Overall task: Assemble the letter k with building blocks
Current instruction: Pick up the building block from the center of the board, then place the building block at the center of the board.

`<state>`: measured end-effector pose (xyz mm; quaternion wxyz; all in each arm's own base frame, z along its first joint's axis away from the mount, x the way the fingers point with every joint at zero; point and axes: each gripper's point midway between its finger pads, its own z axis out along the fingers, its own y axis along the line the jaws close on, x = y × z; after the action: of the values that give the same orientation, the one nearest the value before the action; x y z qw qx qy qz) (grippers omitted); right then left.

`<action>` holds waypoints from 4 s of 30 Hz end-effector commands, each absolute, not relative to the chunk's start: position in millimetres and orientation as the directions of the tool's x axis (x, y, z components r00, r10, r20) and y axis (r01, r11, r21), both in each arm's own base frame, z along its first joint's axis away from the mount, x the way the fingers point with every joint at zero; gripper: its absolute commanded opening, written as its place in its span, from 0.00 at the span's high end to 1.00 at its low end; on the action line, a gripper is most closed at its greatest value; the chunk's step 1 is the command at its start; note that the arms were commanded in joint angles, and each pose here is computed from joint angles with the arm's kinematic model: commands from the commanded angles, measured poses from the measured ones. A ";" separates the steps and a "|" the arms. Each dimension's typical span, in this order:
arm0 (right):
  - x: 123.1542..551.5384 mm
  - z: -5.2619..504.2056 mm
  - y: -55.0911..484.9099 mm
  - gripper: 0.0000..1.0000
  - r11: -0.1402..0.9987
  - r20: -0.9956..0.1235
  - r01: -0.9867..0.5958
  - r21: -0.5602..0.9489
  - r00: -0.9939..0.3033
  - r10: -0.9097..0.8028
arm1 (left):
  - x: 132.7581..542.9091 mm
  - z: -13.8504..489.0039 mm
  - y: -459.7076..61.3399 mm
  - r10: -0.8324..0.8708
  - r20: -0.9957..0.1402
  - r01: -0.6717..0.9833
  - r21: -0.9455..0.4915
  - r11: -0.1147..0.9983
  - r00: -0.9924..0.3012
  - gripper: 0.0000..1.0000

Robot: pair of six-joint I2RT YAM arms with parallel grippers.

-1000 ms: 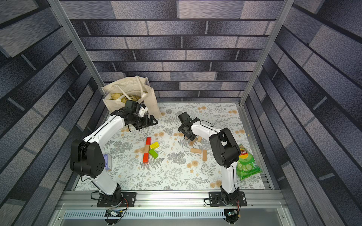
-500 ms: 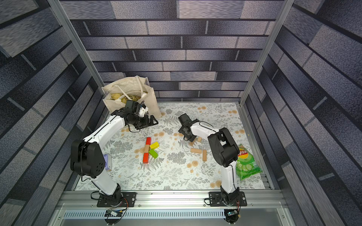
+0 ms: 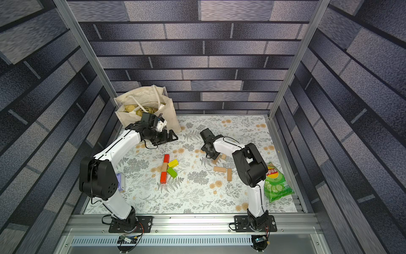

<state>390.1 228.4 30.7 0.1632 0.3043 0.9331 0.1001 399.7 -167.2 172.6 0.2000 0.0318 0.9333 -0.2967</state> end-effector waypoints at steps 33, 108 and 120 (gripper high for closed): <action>379.2 18.0 204.2 0.84 0.846 -0.261 0.516 0.136 -0.805 0.533 | 388.3 177.5 -183.3 -0.014 -0.386 0.216 -0.546 0.810 -0.923 0.00; 342.2 26.0 284.6 0.90 0.994 -0.221 0.069 0.084 -0.971 0.086 | 385.4 178.4 -184.1 -0.038 -0.324 0.175 -0.600 0.781 -0.945 0.00; 345.8 24.2 295.0 0.90 0.992 -0.231 0.029 0.123 -0.971 0.057 | 386.6 173.8 -184.1 -0.040 -0.311 0.164 -0.602 0.782 -0.950 0.00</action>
<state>343.4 290.1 28.5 0.1159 0.0298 0.9912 0.0565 384.7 -186.3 170.3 0.1581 0.0396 0.9296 -0.3305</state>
